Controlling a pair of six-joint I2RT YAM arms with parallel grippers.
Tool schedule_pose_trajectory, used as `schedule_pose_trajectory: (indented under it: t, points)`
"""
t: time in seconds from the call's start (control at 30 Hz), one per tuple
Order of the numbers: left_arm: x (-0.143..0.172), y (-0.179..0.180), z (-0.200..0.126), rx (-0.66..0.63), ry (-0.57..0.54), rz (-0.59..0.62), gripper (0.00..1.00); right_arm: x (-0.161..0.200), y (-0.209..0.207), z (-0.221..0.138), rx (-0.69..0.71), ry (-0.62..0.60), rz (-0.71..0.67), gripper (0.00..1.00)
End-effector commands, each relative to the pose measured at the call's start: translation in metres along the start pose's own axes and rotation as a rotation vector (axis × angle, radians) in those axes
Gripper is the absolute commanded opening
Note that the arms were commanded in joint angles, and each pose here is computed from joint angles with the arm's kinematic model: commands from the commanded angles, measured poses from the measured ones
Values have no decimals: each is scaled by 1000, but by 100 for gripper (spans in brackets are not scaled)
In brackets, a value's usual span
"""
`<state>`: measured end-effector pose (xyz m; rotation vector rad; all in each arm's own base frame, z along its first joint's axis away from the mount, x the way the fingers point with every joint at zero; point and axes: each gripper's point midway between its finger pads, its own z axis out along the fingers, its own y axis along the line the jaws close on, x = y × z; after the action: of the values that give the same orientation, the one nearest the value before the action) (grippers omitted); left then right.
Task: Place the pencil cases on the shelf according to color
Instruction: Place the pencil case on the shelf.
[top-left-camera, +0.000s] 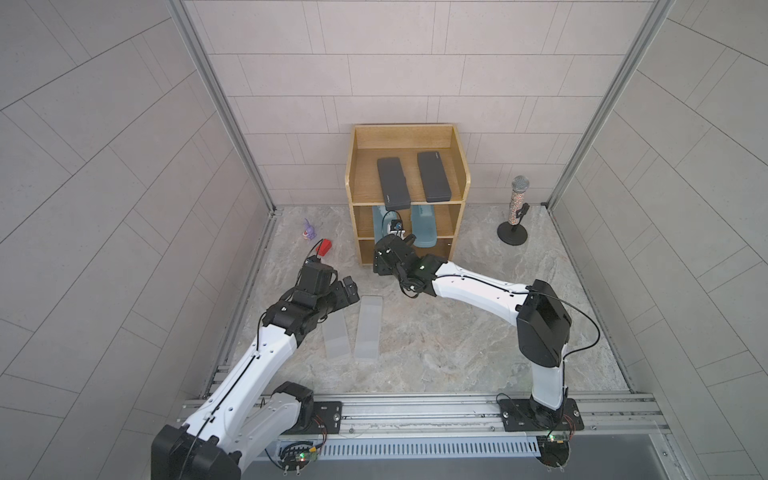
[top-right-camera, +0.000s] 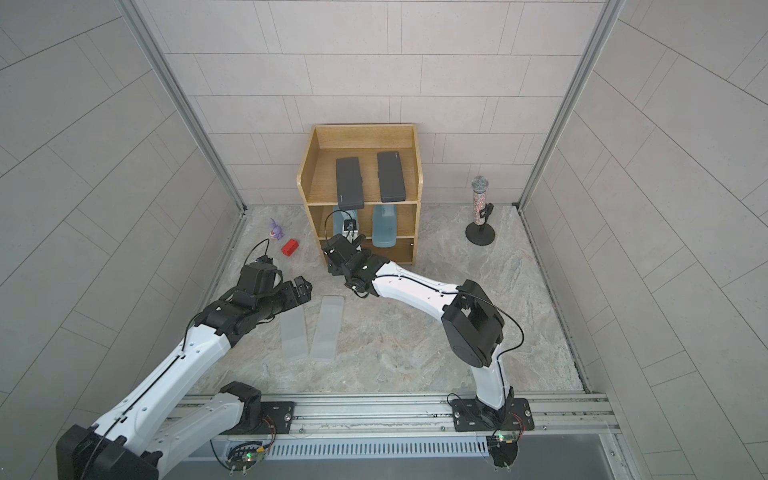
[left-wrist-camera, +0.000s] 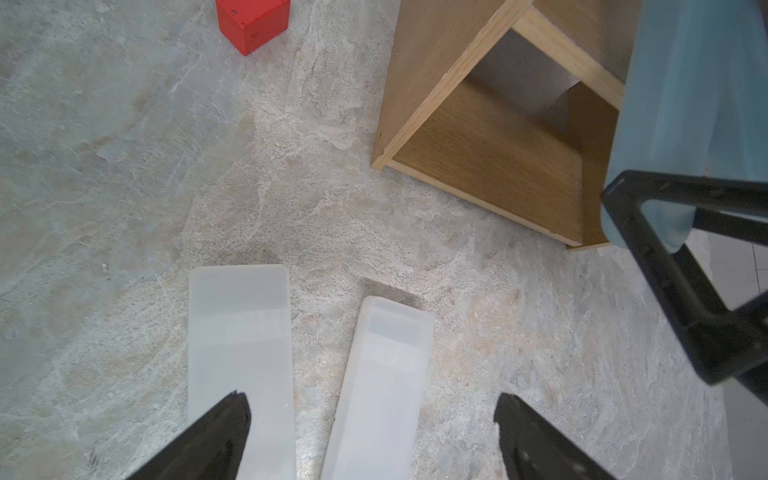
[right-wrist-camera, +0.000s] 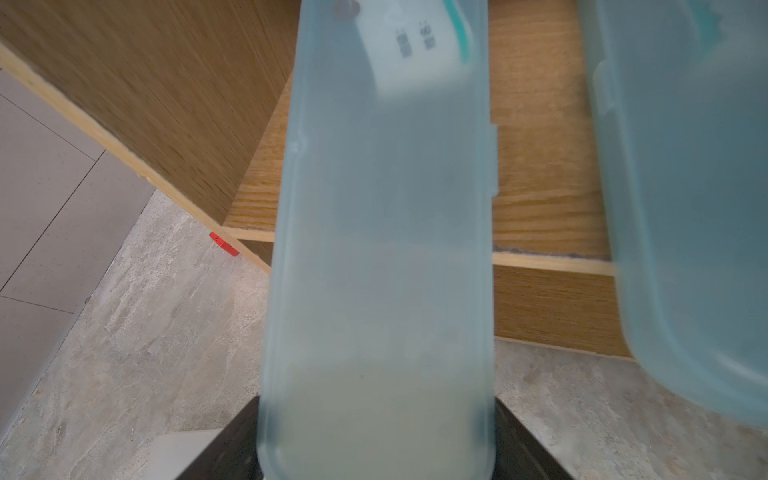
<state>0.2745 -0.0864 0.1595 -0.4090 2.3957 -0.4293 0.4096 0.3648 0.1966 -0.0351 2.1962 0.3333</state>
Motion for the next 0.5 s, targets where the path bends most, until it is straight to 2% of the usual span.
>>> schedule_pose_trajectory:
  t: [0.0,0.1,0.2,0.47]
  points:
    - [-8,-6,-1,30,-22,8,100,-5,-9,3,33,4,-20,63]
    - [-8,-8,1,37,-14,5,100,-7,-10,5,34,8,-18,67]
    - [-8,-10,2,51,-10,4,100,-11,-9,4,30,3,-17,78]
    - [-8,-13,-2,73,-10,2,100,-23,-3,0,6,-9,-10,90]
